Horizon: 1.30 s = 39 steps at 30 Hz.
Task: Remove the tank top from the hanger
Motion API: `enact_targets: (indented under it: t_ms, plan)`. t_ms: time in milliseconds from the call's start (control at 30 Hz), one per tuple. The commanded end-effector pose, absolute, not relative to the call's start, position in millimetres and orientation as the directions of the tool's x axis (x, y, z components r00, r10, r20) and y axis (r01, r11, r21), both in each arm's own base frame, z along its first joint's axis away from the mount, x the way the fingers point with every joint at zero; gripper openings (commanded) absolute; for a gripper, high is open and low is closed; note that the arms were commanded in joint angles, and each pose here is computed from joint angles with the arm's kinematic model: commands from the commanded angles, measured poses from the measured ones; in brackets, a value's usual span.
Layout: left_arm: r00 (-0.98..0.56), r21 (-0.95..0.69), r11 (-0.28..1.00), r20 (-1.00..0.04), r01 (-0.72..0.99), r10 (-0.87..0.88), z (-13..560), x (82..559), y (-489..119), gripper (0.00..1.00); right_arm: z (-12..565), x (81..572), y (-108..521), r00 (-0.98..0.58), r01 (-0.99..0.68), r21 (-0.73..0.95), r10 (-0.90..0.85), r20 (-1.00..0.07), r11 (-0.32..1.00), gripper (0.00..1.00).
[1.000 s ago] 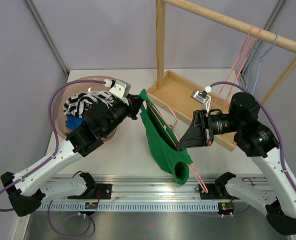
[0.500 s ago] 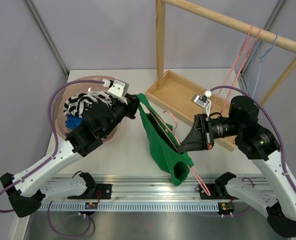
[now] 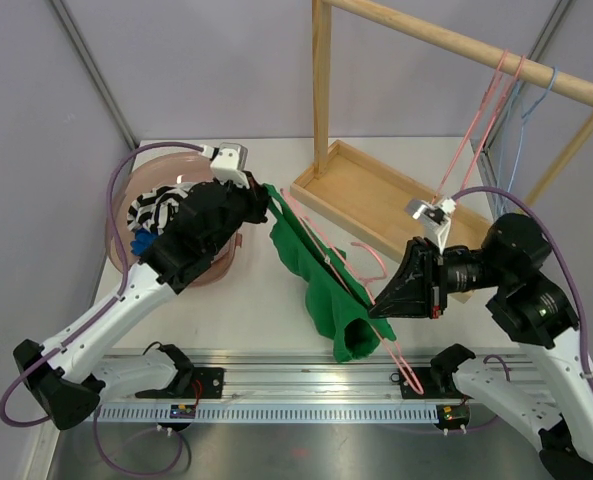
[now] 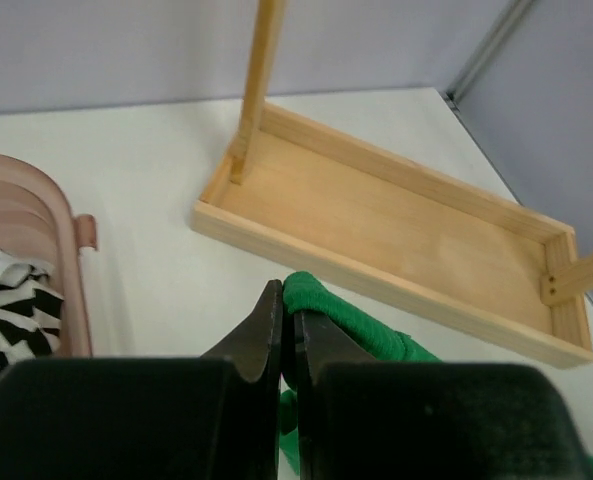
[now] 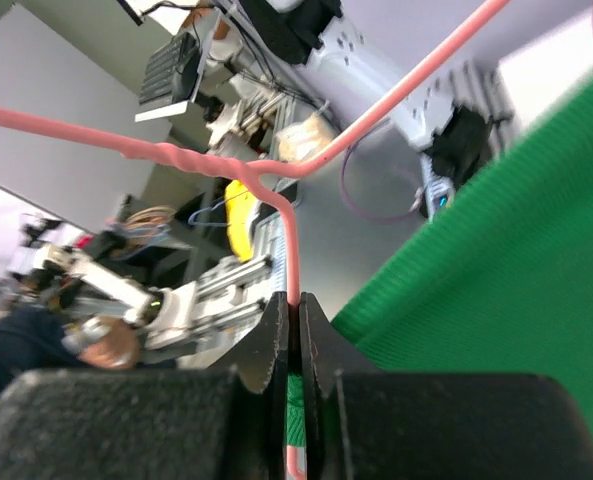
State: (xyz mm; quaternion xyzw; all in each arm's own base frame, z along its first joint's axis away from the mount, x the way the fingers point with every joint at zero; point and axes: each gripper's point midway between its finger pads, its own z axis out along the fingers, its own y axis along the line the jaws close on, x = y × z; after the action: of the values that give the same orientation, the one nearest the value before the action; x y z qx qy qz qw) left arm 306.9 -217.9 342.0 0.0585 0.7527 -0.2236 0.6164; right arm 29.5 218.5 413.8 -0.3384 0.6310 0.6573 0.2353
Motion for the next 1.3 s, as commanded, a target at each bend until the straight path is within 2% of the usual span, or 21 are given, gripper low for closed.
enact_targets:
  t_ms: [0,33,67,100,133,167,200,233,267,300,333,400,500,633,733,767,867,900,1033,1133,1267]
  plan:
    - [-0.299,-0.352,0.817,-0.926,0.456,-0.233,346.6,300.3,-236.4,0.0,435.6,1.3,205.2,-0.47,-0.854,0.468,-0.047,-0.881,-0.225,0.0]
    - [-0.32,-0.36,0.776,-0.923,0.517,-0.214,341.7,292.0,-247.6,0.0,440.2,5.3,206.4,-0.419,-0.886,0.408,0.002,-0.908,-0.22,0.0]
    - [-0.333,-0.381,0.657,-0.921,0.651,-0.204,349.8,271.4,-270.1,0.01,444.6,17.7,208.6,-0.395,-0.912,0.381,0.081,-0.915,-0.151,0.0]
    - [-0.342,-0.389,0.586,-0.919,0.711,-0.195,350.2,258.2,-281.3,0.01,437.1,31.1,212.7,-0.402,-0.914,0.391,0.118,-0.908,-0.106,0.0]
    - [-0.338,-0.394,0.515,-0.919,0.761,-0.203,348.4,245.7,-289.7,0.01,448.6,39.7,213.8,-0.339,-0.941,0.328,0.203,-0.919,-0.086,0.0]
    - [-0.34,-0.392,0.465,-0.92,0.794,-0.195,348.2,233.9,-296.1,0.01,460.9,58.6,212.4,-0.307,-0.946,0.323,0.318,-0.897,-0.002,0.0]
    - [-0.348,-0.389,0.415,-0.921,0.822,-0.174,343.1,217.8,-305.4,0.01,454.5,73.4,214.7,-0.33,-0.931,0.365,0.366,-0.87,0.028,0.0]
    - [-0.335,-0.377,0.392,-0.926,0.839,-0.175,344.7,208.5,-306.7,0.0,473.3,78.6,210.8,-0.26,-0.95,0.31,0.462,-0.848,0.035,0.0]
    - [-0.329,-0.366,0.372,-0.93,0.853,-0.161,334.7,201.5,-309.4,0.0,485.9,104.1,202.9,-0.229,-0.926,0.359,0.579,-0.782,0.118,0.0]
    - [-0.332,-0.365,0.342,-0.931,0.866,-0.154,331.8,191.9,-312.5,0.0,481.8,119.9,202.0,-0.236,-0.905,0.403,0.628,-0.742,0.135,0.0]
    - [-0.329,-0.363,0.345,-0.931,0.865,-0.156,328.7,190.5,-311.5,0.0,497.9,124.3,193.5,-0.18,-0.914,0.38,0.7,-0.691,0.141,0.0]
    - [-0.346,-0.378,0.392,-0.926,0.839,-0.153,310.8,192.4,-304.9,0.0,507.0,157.4,177.8,-0.116,-0.863,0.459,0.802,-0.586,0.21,0.0]
    - [-0.367,-0.392,0.492,-0.918,0.777,-0.152,286.7,203.1,-291.6,0.0,514.4,190.2,171.0,-0.063,-0.794,0.53,0.828,-0.558,0.297,0.0]
    - [-0.423,-0.404,0.685,-0.893,0.606,-0.152,252.1,225.2,-261.8,0.02,488.6,225.9,185.3,-0.232,-0.612,0.72,0.796,-0.559,0.327,0.0]
    - [-0.44,-0.39,0.784,-0.882,0.483,-0.168,237.3,237.6,-241.2,0.08,481.4,245.9,184.2,-0.272,-0.494,0.81,0.828,-0.491,0.317,0.0]
    - [-0.444,-0.388,0.8,-0.88,0.458,-0.172,235.0,239.7,-236.8,0.12,479.2,255.1,183.2,-0.257,-0.469,0.821,0.838,-0.481,0.327,0.0]
    - [-0.458,-0.385,0.809,-0.874,0.444,-0.164,232.6,237.3,-232.6,0.35,490.2,268.8,179.2,-0.264,-0.368,0.875,0.868,-0.421,0.313,0.0]
    - [-0.459,-0.384,0.812,-0.873,0.44,-0.164,232.7,236.6,-231.2,0.58,490.7,272.8,179.5,-0.267,-0.344,0.884,0.869,-0.416,0.318,0.0]
    - [-0.458,-0.382,0.811,-0.874,0.443,-0.162,235.0,231.0,-225.6,0.92,497.9,294.5,180.3,-0.252,-0.268,0.898,0.874,-0.415,0.35,0.0]
    - [-0.462,-0.373,0.812,-0.875,0.448,-0.147,233.0,226.7,-222.1,0.99,511.9,309.0,180.0,-0.246,-0.246,0.899,0.873,-0.42,0.363,0.0]
    - [-0.462,-0.368,0.81,-0.876,0.457,-0.138,235.1,220.3,-217.0,0.99,517.4,346.1,168.1,-0.289,-0.2,0.923,0.881,-0.375,0.328,0.0]
